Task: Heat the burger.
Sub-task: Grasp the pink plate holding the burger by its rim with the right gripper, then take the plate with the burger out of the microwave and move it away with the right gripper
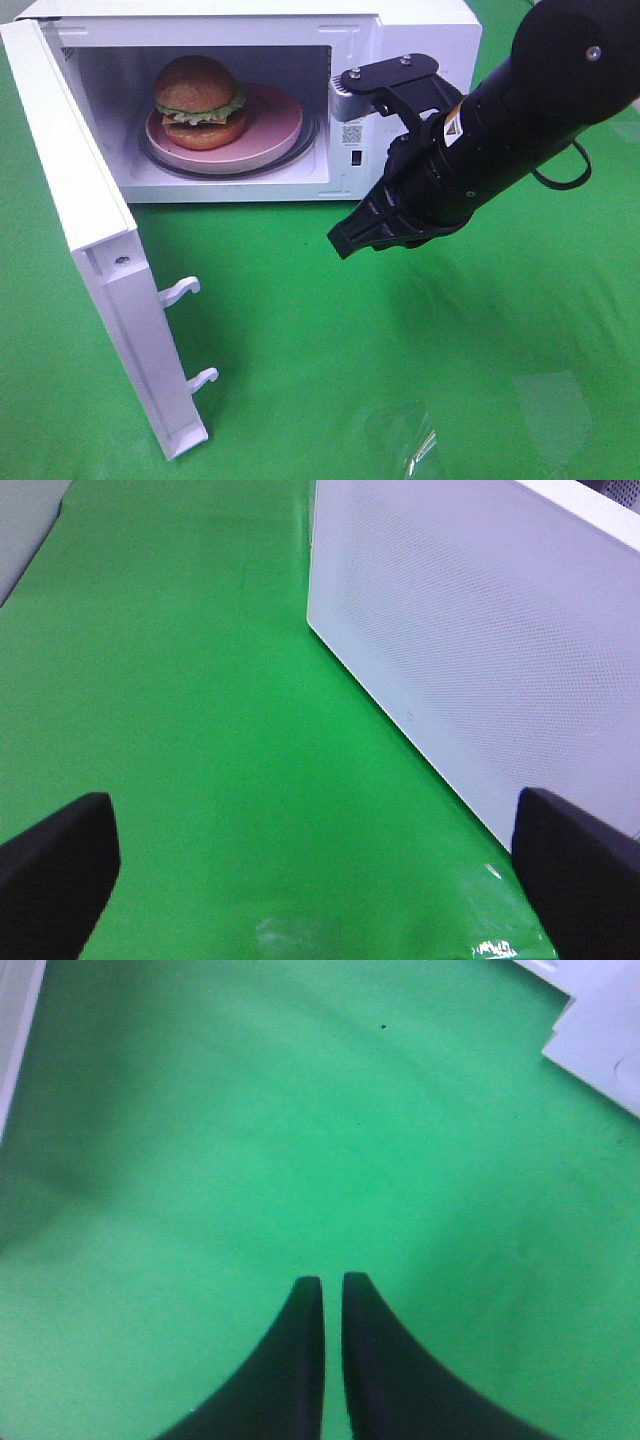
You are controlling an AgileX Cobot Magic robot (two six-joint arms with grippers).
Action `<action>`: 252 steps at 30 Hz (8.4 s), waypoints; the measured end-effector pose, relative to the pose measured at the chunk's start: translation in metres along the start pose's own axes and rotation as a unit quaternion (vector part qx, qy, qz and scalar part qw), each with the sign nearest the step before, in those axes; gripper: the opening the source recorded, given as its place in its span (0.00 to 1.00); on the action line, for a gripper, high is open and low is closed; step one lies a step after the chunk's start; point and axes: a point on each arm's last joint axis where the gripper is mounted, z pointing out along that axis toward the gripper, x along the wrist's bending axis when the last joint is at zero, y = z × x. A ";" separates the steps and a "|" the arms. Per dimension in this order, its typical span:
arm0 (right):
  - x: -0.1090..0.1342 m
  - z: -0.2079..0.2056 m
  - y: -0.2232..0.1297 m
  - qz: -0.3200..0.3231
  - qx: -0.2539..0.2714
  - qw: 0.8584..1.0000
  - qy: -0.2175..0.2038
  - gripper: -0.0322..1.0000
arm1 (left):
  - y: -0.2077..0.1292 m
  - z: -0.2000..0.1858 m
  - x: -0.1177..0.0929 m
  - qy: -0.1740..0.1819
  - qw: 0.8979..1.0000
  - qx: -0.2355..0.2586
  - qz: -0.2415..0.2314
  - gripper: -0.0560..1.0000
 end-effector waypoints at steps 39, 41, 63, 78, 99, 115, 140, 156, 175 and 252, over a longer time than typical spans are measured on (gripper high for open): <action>-0.009 -0.009 0.023 -0.648 -0.016 0.758 -0.076 0.63 | 0.000 0.000 0.000 0.000 1.000 0.000 0.000 0.99; -0.009 -0.009 0.026 -0.634 -0.027 0.768 -0.083 0.73 | 0.000 0.000 0.000 0.000 1.000 0.000 0.000 0.99; 0.010 0.047 0.060 -0.656 -0.033 0.749 -0.084 0.84 | 0.000 0.000 0.000 0.000 1.000 0.000 0.000 0.99; 0.013 0.102 0.098 -0.652 -0.045 0.751 -0.095 0.83 | 0.000 0.000 0.000 0.000 1.000 0.000 0.000 0.99; 0.015 0.168 0.124 -0.641 -0.051 0.758 -0.103 0.80 | 0.000 0.000 0.000 0.000 1.000 0.000 0.000 0.99; 0.019 0.203 0.126 -0.620 -0.072 0.775 -0.100 0.78 | 0.000 0.000 0.000 0.000 1.000 0.000 0.000 0.99; 0.024 0.223 0.121 -0.591 -0.117 0.792 -0.095 0.50 | 0.000 0.000 0.000 0.000 1.000 0.000 0.000 0.99; 0.027 0.203 0.130 -0.583 -0.105 0.801 -0.088 0.16 | 0.000 0.000 0.000 0.000 1.000 0.000 0.000 0.99; 0.027 0.182 0.130 -0.610 -0.057 0.788 -0.061 0.16 | 0.000 0.000 0.000 0.000 1.000 0.000 0.000 0.99; 0.061 0.153 0.075 -0.599 -0.184 0.776 -0.076 0.16 | 0.000 0.000 0.000 0.000 1.000 0.000 0.000 0.99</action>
